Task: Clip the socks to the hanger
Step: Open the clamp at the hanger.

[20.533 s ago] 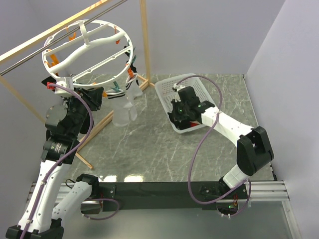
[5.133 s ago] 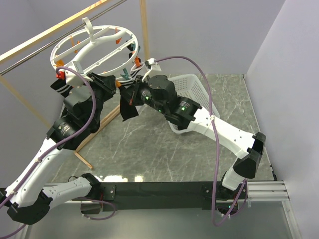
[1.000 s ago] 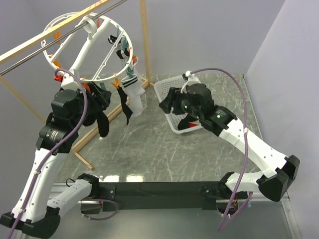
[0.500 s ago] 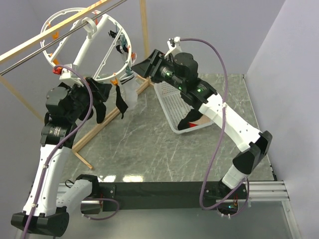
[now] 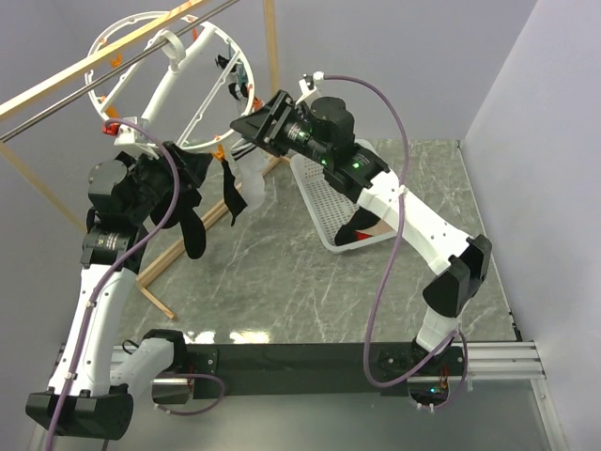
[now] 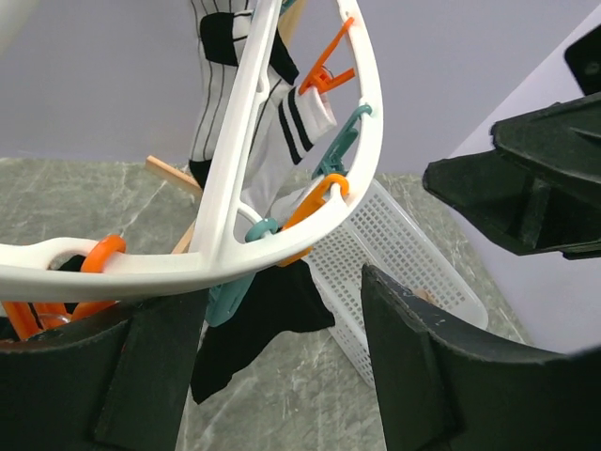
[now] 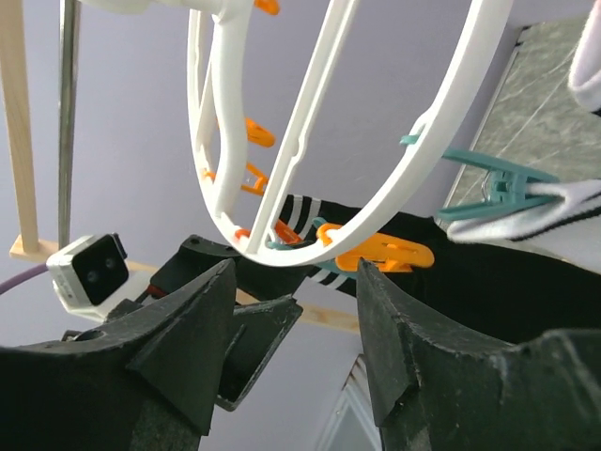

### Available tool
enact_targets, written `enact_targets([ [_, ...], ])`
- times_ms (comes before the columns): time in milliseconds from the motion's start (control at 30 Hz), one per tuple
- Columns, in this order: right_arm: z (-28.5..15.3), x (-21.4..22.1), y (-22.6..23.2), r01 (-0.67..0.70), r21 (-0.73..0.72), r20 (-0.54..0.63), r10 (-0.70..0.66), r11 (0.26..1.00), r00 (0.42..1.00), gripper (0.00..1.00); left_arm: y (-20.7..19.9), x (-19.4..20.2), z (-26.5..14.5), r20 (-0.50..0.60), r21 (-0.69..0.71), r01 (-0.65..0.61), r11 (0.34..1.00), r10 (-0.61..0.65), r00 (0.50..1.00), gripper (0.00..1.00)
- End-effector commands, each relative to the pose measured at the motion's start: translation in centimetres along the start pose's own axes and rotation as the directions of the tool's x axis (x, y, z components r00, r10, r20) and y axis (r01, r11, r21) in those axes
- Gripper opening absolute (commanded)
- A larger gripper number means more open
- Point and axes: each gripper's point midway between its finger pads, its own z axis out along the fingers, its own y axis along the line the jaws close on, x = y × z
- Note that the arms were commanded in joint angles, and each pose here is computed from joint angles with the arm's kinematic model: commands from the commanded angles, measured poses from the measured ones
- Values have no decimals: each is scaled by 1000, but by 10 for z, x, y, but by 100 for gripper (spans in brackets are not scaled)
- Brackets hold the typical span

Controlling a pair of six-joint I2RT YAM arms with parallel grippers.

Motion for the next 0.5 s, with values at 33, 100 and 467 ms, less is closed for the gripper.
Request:
enact_targets([
  [33,5,-10,29,-12,-79,29,15,997,999,60,-12,-14,2,51,71,-42,997,38,998,70],
  [100,7,-10,27,-16,-69,28,18,997,999,60,-16,-15,2,53,87,-41,995,36,998,70],
  [467,19,-4,15,-34,-46,31,35,998,999,59,-24,-17,2,54,131,-16,991,9,998,69],
])
